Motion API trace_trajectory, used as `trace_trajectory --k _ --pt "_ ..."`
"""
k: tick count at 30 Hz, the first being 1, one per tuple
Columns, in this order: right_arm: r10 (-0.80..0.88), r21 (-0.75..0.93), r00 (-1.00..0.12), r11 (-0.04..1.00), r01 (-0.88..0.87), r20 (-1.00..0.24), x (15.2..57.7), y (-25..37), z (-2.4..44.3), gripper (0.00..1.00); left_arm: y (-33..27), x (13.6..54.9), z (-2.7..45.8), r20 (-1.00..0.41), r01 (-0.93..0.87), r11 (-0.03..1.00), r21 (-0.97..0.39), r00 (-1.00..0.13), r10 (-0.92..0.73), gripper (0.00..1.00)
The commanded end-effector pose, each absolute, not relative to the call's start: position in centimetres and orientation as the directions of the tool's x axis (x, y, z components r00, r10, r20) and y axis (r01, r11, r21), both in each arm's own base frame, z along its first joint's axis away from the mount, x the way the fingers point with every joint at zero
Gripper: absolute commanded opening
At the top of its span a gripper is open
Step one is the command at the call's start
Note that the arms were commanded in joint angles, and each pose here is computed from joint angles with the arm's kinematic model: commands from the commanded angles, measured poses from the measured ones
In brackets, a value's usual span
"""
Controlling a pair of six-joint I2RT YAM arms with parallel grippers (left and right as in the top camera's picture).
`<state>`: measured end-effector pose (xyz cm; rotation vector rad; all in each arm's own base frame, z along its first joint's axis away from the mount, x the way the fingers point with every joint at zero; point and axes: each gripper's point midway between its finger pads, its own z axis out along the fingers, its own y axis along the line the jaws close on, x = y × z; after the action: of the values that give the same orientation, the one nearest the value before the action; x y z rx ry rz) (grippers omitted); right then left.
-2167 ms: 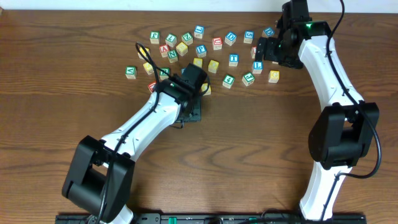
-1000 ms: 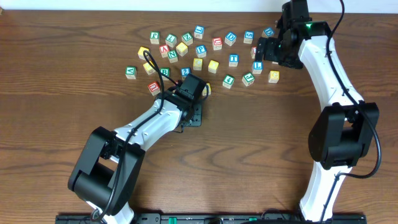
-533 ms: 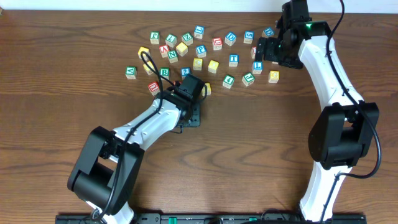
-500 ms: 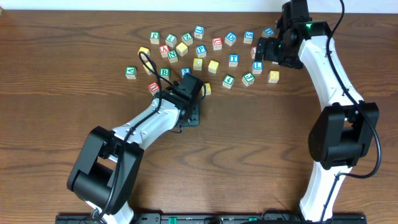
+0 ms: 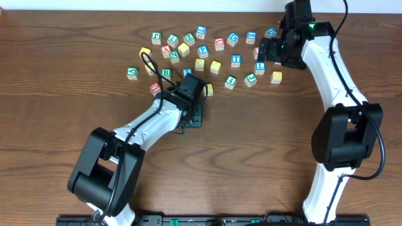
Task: Spell out ROBOT
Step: 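Carry the green R block toward the table front and set it down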
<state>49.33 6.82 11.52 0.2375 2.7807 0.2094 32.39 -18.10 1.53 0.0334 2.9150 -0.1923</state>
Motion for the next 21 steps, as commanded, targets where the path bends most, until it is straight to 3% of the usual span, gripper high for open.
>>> trace_trajectory --k 1,21 --pt "0.171 0.171 -0.917 0.979 0.115 -0.362 49.6 7.16 13.25 0.99 -18.69 33.26 2.08 -0.237 0.066 0.988 -0.143 -0.971 0.03 0.36" --pt "0.171 0.171 -0.917 0.979 0.115 -0.362 49.6 7.16 13.25 0.99 -18.98 33.4 2.51 -0.244 0.126 0.982 -0.139 -0.966 0.089 0.33"
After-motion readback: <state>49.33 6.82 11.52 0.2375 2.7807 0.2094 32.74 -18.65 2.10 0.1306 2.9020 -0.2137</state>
